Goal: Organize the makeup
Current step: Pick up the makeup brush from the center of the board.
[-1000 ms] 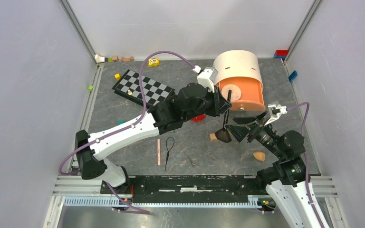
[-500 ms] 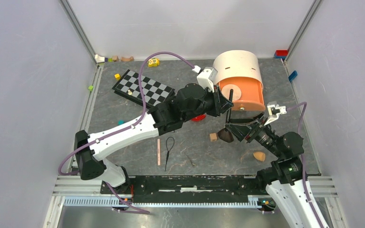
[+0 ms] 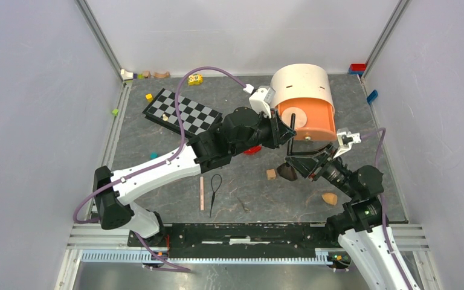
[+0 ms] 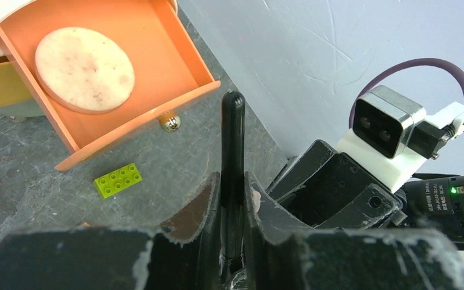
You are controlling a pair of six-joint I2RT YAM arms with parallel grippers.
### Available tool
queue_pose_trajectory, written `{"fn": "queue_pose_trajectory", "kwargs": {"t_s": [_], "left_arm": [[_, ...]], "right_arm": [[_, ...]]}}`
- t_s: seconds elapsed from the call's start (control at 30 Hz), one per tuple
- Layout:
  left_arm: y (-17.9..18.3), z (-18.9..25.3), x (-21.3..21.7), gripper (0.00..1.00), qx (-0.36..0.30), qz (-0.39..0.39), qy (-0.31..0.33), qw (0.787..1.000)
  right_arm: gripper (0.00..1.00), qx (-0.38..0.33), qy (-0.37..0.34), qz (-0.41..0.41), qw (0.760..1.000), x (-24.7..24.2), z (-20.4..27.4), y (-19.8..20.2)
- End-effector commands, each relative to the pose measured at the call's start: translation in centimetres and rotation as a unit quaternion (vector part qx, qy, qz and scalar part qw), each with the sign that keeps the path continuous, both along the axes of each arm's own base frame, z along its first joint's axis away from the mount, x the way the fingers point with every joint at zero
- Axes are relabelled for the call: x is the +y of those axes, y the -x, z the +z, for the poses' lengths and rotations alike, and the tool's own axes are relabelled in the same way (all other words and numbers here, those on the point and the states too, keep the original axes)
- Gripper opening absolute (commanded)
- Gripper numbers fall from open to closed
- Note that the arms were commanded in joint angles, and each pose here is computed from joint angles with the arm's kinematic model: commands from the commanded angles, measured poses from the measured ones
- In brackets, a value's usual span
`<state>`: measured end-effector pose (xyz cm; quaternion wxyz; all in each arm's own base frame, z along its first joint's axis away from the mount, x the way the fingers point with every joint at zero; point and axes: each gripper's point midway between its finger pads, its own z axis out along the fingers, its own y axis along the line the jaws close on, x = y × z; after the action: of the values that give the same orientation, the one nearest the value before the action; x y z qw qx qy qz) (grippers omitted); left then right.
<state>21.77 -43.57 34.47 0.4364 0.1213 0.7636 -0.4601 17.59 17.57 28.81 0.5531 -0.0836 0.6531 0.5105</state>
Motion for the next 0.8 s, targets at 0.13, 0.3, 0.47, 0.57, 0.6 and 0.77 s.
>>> {"fn": "queue_pose_trajectory", "kwargs": {"t_s": [0.13, 0.3, 0.47, 0.57, 0.6, 0.77], "left_arm": [[0.4, 3.7, 0.7, 0.18, -0.017, 0.003, 0.051, 0.999], [0.0, 4.2, 2.4, 0.76, -0.03, 0.026, 0.033, 0.999], [-1.2, 4.2, 6.9, 1.0, -0.044, 0.082, -0.023, 0.995], [-2.4, 3.0, 11.0, 1.0, -0.045, 0.131, -0.078, 0.987], [-2.7, 2.6, 12.5, 1.0, -0.04, 0.145, -0.096, 0.984], [-4.6, -0.7, 19.8, 1.0, -0.011, 0.212, -0.168, 0.963]], "right_arm": [[0.19, -0.004, 0.014, -0.015, 1.0, -0.3, 0.0, -0.6], [0.04, 0.002, 0.089, -0.086, 0.992, -2.3, 0.0, -2.4], [0.0, 0.009, 0.218, -0.196, 0.956, -6.6, 0.7, -5.0], [0.0, -0.012, 0.292, -0.245, 0.924, -9.0, 2.5, -6.5], [0.0, -0.023, 0.314, -0.253, 0.915, -9.6, 3.2, -6.9], [0.0, -0.064, 0.466, -0.258, 0.844, -12.0, 3.6, -9.6]]}}
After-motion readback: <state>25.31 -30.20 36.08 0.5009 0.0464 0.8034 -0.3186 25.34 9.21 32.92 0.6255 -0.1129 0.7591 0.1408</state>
